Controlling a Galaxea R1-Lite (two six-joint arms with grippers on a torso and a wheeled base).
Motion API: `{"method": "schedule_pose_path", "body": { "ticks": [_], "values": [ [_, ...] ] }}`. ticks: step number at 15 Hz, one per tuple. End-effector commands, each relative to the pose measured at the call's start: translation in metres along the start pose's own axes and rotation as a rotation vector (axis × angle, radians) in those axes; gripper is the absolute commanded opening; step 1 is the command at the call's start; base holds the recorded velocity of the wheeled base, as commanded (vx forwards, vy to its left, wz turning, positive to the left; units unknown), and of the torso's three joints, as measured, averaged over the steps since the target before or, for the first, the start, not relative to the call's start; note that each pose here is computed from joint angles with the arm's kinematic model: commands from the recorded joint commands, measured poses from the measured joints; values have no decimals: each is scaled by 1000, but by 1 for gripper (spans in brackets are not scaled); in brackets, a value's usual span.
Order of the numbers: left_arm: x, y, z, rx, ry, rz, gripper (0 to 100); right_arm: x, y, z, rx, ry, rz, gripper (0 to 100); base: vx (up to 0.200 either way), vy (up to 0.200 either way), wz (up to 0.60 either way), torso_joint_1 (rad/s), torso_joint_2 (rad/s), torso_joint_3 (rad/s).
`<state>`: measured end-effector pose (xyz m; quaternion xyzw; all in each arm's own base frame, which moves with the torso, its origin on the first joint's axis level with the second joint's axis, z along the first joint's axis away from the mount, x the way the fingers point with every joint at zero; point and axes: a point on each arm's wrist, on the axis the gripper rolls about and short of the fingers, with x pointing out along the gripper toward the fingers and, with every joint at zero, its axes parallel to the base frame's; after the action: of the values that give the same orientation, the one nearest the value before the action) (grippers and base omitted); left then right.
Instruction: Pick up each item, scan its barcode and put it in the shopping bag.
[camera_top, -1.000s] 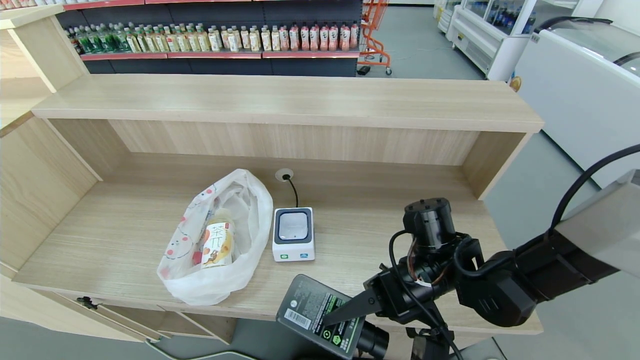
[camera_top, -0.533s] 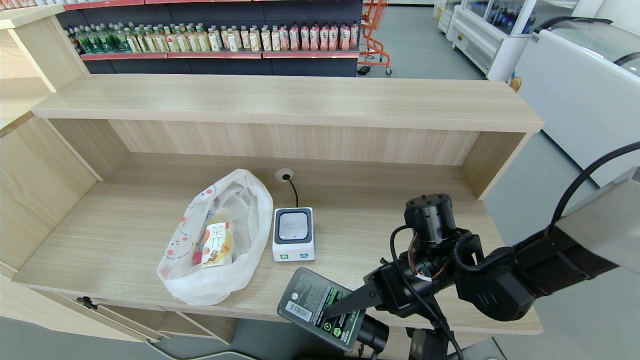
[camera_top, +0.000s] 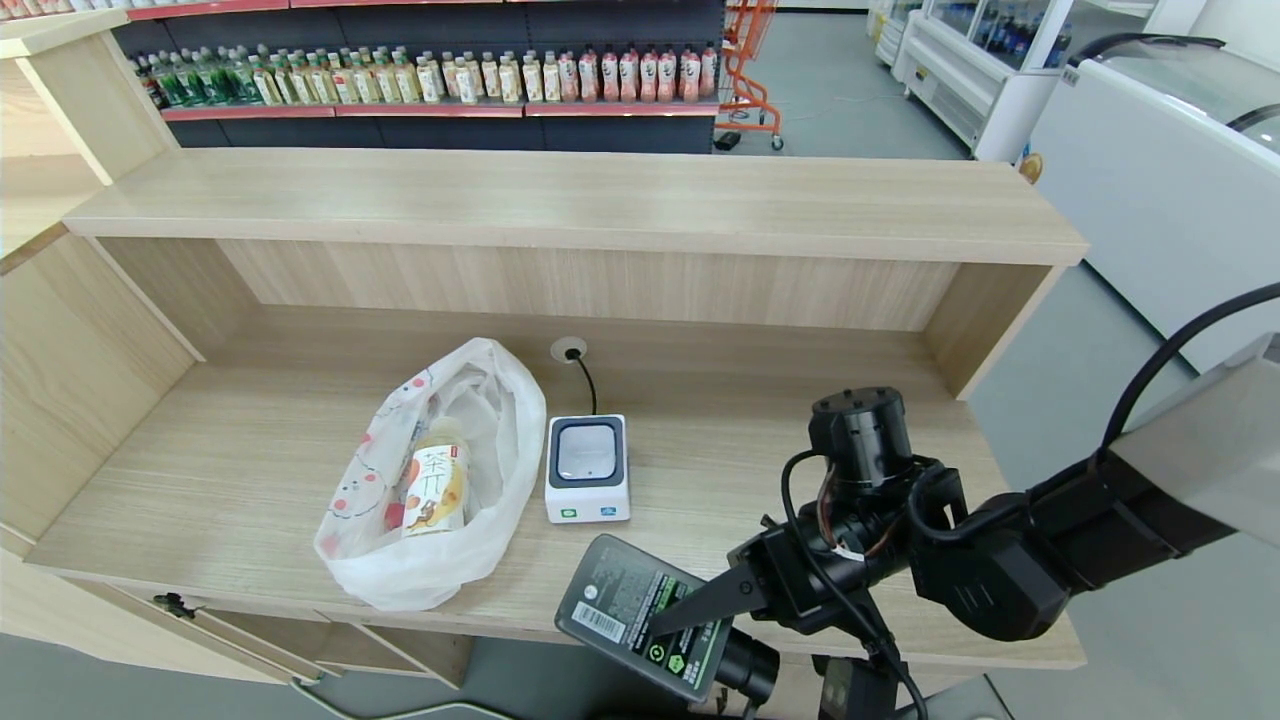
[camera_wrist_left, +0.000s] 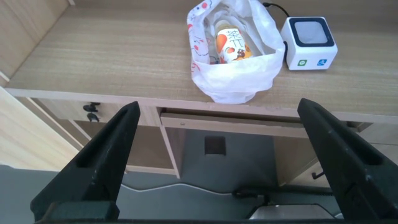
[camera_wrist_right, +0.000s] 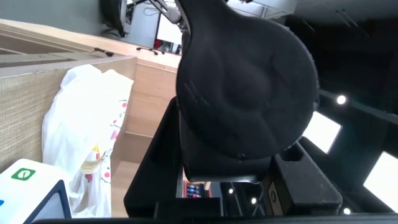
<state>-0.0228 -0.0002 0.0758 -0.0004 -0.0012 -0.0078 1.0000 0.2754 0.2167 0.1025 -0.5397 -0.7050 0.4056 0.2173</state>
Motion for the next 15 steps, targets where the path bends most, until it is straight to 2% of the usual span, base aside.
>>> {"method": "schedule_pose_path", "body": {
  "ticks": [1, 5, 7, 10, 12, 14, 15],
  "values": [
    [0, 0, 0, 1, -1, 0, 100, 0, 0, 0, 0, 1, 0, 0, 0, 0, 0, 0, 0, 0],
    [0, 0, 0, -1, -1, 0, 100, 2, -4, -2, 0, -7, -5, 0, 0, 0, 0, 0, 0, 0],
    [0, 0, 0, -1, -1, 0, 100, -5, -46, -11, 112, -6, -6, 0, 0, 0, 0, 0, 0, 0],
    [0, 0, 0, 1, -1, 0, 100, -42, -111, -15, 325, 137, 48, 0, 0, 0, 0, 0, 0, 0],
    [0, 0, 0, -1, -1, 0, 100, -84, -145, -12, 395, 293, 82, 0, 0, 0, 0, 0, 0, 0],
    [0, 0, 0, -1, -1, 0, 100, -112, -160, 5, 752, 425, 94, 0, 0, 0, 0, 0, 0, 0],
    [0, 0, 0, -1, -1, 0, 100, -122, -181, 0, 897, 501, 49, 0, 0, 0, 0, 0, 0, 0]
  ]
}}
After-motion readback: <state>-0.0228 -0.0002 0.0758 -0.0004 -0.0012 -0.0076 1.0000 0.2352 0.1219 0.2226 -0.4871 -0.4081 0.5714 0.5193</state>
